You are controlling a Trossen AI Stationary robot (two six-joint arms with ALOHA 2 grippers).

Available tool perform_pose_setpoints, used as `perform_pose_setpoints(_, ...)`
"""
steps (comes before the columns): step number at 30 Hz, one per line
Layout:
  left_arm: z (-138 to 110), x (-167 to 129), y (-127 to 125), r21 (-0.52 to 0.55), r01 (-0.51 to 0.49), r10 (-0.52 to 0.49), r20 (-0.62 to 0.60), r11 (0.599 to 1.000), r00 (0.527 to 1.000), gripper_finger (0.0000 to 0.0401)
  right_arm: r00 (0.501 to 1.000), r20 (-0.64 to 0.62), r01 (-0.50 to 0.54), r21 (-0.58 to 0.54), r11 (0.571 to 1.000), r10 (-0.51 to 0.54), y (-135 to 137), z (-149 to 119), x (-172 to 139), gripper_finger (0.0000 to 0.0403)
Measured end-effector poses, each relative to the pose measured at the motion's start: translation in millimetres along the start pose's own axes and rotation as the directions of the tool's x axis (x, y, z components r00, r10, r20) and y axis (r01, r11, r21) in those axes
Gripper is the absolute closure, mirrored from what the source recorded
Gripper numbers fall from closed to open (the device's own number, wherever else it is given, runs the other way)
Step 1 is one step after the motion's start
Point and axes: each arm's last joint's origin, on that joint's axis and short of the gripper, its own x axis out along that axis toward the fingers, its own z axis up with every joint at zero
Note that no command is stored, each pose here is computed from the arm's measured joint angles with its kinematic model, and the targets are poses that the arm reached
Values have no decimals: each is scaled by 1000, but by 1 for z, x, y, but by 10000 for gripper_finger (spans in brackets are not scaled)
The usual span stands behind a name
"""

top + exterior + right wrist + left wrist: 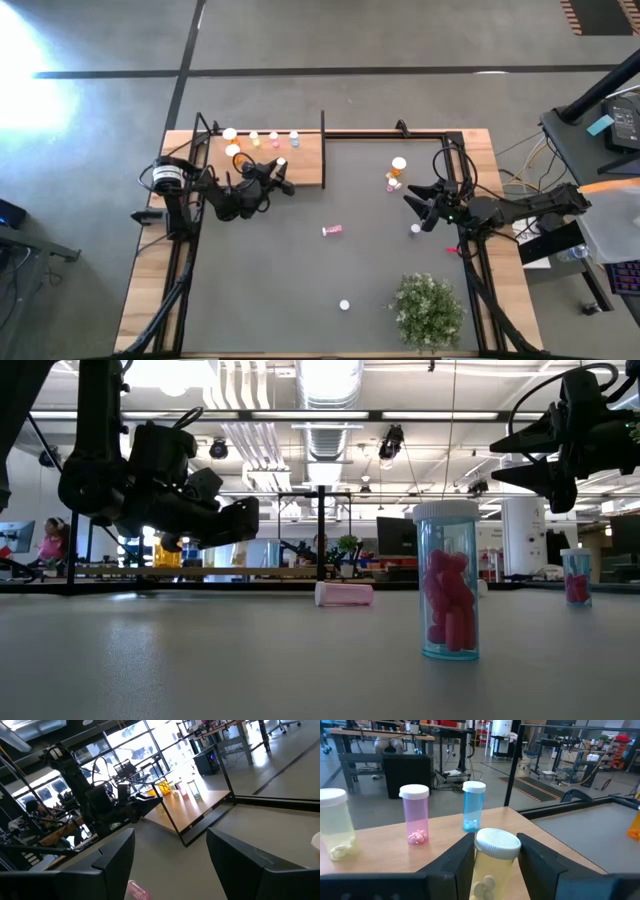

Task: Pick and place medicine bottles onto shelf by color
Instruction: Put the bottom yellow pill bottle on the shelf aligned with the other yellow pill bottle

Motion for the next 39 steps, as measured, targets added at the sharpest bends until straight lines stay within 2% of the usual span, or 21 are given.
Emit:
perform_pose_setpoints(8,0,0,0,25,11,-11,-1,1000,1000,276,1000,0,0,1,1000,0,0,0,0,165)
perform_pose_setpoints(35,2,0,-1,9,16,-16,15,1000,1000,276,1000,0,0,0,1000,0,0,0,0,165)
perform_pose_setpoints(39,2,0,0,7,-8,8,20,1000,1000,276,1000,0,0,1,1000,0,0,0,0,165)
